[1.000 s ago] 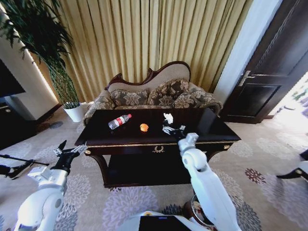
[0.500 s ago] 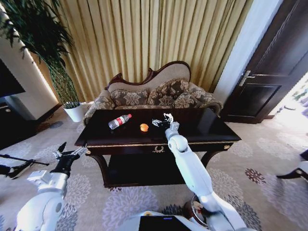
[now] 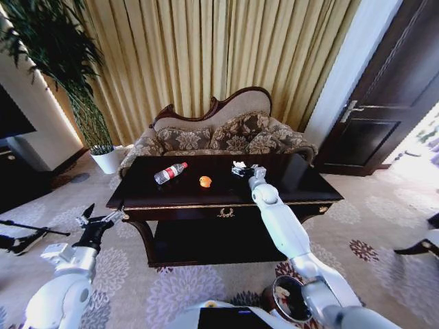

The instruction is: Move to the front of the table and place the trash on the table into the trash bin.

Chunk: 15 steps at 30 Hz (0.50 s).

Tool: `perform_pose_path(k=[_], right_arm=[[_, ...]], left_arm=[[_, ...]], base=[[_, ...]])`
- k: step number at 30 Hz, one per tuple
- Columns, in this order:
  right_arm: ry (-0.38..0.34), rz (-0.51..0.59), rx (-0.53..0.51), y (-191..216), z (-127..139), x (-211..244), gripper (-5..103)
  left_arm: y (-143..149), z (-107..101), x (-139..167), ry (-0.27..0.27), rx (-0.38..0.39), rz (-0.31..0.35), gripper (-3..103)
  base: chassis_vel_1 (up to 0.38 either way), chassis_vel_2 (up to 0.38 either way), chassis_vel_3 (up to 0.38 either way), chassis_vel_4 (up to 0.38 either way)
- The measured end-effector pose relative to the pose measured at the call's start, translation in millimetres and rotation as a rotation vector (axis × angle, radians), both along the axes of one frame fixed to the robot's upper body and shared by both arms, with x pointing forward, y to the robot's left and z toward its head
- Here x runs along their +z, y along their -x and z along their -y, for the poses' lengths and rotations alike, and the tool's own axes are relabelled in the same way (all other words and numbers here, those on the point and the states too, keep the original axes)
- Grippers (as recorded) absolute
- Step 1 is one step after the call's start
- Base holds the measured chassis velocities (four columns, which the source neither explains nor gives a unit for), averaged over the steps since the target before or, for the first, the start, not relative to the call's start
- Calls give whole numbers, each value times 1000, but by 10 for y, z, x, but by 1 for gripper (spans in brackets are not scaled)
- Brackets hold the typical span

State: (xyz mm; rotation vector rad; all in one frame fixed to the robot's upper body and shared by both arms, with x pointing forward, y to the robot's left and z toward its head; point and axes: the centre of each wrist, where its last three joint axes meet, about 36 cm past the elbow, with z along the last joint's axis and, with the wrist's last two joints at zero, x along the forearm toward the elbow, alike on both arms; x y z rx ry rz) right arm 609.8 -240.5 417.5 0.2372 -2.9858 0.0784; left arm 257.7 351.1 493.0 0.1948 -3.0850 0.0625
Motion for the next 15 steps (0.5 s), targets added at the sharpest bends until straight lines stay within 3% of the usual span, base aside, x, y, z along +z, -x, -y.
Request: perform_pose_path(k=[9,15], right_arm=[[-13,-34,-8,-174,-244,-227,100],[-11,-29,-32,-229,-218,-249,100]], left_arm=[[26,19,-18,3,-1,10,100],[53,5,-1,-3,-4,15,100]], base=[[0,0,0,0],[0,0,0,0]])
